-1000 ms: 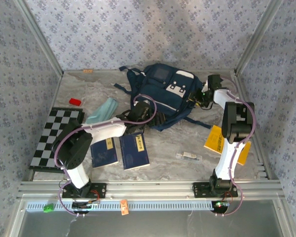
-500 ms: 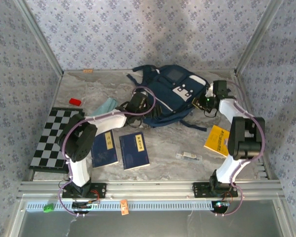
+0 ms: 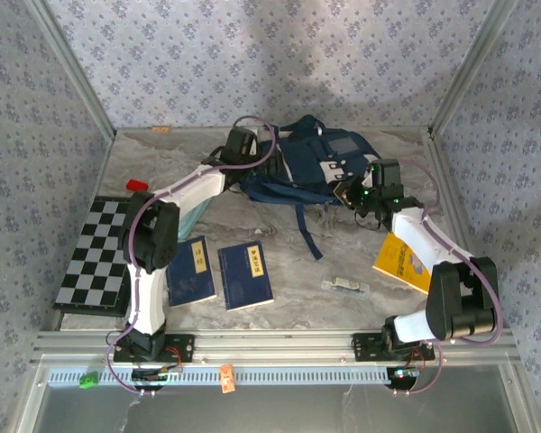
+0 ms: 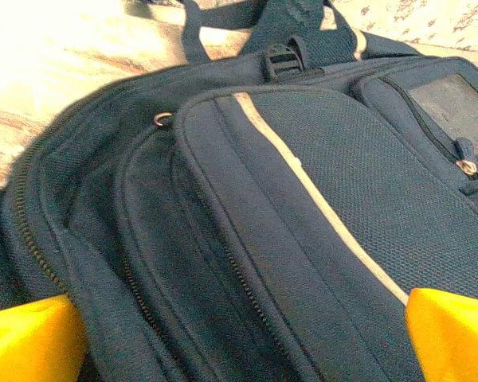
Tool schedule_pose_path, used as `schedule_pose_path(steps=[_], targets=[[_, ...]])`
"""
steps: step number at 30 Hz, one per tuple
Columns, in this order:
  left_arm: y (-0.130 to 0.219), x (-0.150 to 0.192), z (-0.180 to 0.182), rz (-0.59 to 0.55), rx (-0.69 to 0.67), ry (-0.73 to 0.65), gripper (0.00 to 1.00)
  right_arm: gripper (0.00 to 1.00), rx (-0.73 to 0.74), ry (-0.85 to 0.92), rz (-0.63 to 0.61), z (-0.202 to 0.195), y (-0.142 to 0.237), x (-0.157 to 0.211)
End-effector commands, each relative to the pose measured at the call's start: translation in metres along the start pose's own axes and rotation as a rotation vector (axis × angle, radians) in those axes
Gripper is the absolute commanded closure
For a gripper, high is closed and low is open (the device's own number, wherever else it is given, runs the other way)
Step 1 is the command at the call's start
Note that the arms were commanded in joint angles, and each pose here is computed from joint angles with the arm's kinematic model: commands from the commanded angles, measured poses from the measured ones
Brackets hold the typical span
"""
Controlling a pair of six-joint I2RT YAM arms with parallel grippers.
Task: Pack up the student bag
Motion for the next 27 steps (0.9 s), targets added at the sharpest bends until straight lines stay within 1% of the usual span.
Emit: schedule_pose_path(steps=[1,4,7,10,15,20,24,27], targets=[[0.019,-0.027,-0.004,-0.026,0.002,-0.060,0.00,1.00,-0.047,-0.111,-0.117,0.014,0.009,-0.004],[0.044,-0.030,-0.009,-0.041,0.035,-0.078,0.00,1.00,-0.026,-0.141,-0.150,0.014,0.008,0.001],[0.065,-0.022,-0.012,-0.007,0.055,-0.078,0.02,1.00,0.013,-0.174,-0.172,0.010,0.010,0.004],[0.087,-0.005,-0.016,-0.006,0.084,-0.089,0.03,1.00,0.021,-0.189,-0.197,0.010,0.014,0.007],[0.129,0.028,-0.034,-0.040,0.138,-0.108,0.05,1.00,0.040,-0.196,-0.211,0.011,0.015,0.014],[0.160,0.076,-0.056,-0.043,0.206,-0.127,0.10,1.00,0.024,-0.211,-0.216,0.014,0.016,0.017],[0.166,0.120,-0.071,-0.002,0.266,-0.164,0.13,1.00,0.010,-0.203,-0.213,0.019,0.015,0.021],[0.162,0.156,-0.082,0.009,0.297,-0.228,0.15,1.00,-0.002,-0.216,-0.217,0.021,0.014,0.025]])
Point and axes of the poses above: each hand's point on the last joint's axis, 136 mm out from that joint toward the fingers, its own y axis back along the fingers, its own z axis along the line the jaws close on, x = y × z, the point moved 8 cm from there along y, back along the fingers, and after that the axes turned 12 degrees about y, right-handed, at the moved point
